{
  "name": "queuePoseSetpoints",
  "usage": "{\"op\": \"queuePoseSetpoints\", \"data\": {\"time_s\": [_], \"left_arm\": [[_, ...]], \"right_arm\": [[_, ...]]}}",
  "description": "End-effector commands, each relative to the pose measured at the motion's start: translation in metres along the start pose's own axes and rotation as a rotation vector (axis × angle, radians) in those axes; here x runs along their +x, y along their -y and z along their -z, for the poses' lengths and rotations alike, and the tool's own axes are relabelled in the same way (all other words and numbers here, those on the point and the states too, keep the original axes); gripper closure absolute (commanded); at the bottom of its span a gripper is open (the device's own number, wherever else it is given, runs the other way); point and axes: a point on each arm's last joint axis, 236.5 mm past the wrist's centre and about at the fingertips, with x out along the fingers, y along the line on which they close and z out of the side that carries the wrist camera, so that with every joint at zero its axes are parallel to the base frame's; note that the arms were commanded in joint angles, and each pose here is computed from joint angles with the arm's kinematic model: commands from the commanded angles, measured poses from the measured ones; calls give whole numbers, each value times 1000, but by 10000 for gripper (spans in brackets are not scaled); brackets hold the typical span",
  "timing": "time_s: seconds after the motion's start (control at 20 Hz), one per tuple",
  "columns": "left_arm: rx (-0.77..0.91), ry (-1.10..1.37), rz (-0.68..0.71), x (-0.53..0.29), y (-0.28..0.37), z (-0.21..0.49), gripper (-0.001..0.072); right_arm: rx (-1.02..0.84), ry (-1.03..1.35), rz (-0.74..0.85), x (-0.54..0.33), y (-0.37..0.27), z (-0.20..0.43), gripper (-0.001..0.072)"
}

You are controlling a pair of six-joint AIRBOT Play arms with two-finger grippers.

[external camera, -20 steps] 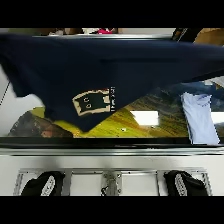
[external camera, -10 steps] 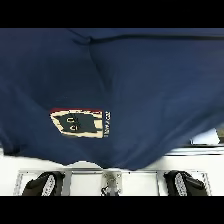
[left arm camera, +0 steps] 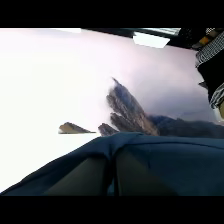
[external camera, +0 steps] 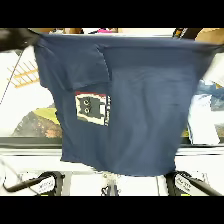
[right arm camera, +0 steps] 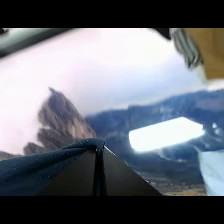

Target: Fold the clothes and pants, and hang the long-sleeved shirts on hangers.

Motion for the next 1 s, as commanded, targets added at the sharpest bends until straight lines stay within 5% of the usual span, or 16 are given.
{"op": "queuePoseSetpoints", "data": {"time_s": [0.0,0.55,0.95], "left_arm": [[-94,9,-41,110,-64,15,693],[-253,-19,-130,202,-173,70,693],[-236,-359,-75,184,-176,158,693]], "right_arm": [[5,-134,26,125,20,44,698],[22,-97,27,231,31,75,697],[-106,-418,99,226,52,174,698]]}}
